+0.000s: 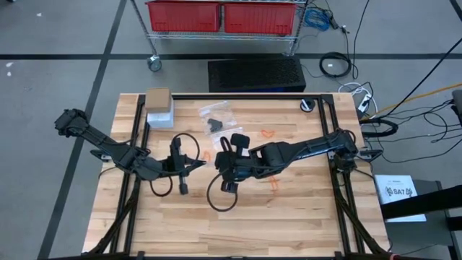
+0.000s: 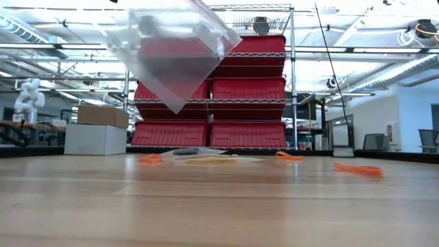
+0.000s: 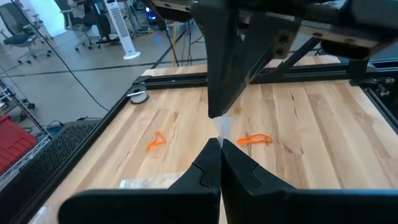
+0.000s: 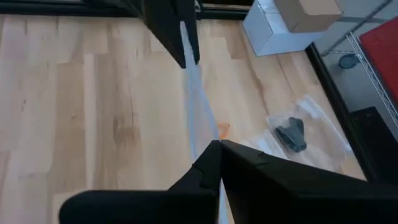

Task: Sort rubber bands
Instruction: Open the bottom left transparent zip bag

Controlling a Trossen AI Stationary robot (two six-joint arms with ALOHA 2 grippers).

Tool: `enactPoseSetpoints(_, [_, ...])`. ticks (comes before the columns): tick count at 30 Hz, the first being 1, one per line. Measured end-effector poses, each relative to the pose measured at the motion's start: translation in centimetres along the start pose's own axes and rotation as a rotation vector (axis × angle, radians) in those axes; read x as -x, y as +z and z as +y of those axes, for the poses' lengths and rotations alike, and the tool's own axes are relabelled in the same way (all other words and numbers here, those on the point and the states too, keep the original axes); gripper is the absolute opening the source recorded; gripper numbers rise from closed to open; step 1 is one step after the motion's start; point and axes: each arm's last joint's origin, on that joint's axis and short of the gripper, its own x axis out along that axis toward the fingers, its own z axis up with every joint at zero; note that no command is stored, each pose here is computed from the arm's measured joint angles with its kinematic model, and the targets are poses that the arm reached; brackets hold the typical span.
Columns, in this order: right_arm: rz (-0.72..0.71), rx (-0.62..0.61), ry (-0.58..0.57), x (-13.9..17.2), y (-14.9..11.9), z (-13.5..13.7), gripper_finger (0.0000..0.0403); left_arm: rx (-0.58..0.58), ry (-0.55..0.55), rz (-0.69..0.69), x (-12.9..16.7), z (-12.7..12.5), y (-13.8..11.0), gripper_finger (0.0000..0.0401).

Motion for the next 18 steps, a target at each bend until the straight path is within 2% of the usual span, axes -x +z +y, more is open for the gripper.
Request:
enactPoseSetpoints(6, [0.052, 0.032, -0.02, -1.4, -0.7, 0.7, 0.0, 0.004, 0.0, -0.001, 0.0, 0.0, 0.0, 0.0])
enactPoseSetpoints(18, [0.04, 0.022, 0.005, 0.5, -1.0, 1.8, 0.0, 0.007, 0.007, -0.003, 0.0, 0.0, 0.0, 0.0])
